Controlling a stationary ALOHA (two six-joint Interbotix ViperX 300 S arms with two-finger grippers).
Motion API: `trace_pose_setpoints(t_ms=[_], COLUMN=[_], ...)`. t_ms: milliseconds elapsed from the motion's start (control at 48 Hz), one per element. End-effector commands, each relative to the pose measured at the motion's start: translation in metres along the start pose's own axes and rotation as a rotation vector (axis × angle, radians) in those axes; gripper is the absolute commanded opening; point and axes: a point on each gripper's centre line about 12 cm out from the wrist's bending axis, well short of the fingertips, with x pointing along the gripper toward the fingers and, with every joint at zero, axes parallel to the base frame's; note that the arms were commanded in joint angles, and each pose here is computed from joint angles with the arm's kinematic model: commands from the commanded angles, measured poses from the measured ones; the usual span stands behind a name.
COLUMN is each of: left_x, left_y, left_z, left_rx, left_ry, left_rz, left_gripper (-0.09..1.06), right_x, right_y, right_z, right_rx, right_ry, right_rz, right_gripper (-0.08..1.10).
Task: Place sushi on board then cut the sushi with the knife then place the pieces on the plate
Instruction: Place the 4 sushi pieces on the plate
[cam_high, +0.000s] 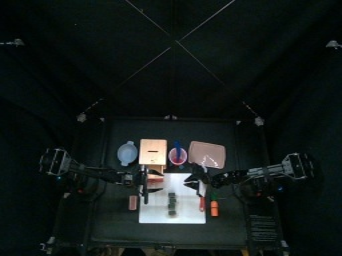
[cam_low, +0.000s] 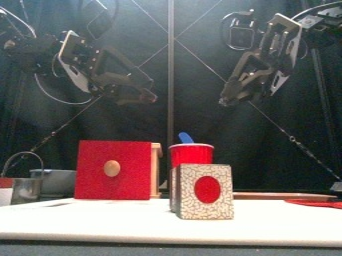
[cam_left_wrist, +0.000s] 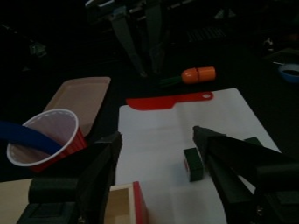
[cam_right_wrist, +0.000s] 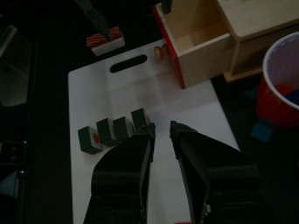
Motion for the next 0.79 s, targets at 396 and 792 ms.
trace_pose_setpoints(t_ms=[396, 792], left_x=[0.008, 0.010], left_y=[0.007, 0.005], left_z=[0.019, 0.019], left_rx=[-0.002, 0.006], left_ry=[-0.058, -0.057], left_rz=[0.023, 0.016], left_gripper=[0.98, 0.98], right_x=[-0.030, -0.088], right_y=[0.009, 0.026], right_z=[0.024, 0.020], right_rx=[0.286, 0.511], right_ry=[-0.092, 0.146], right_rz=[0.038, -0.164], right_gripper=[0.62, 0.62])
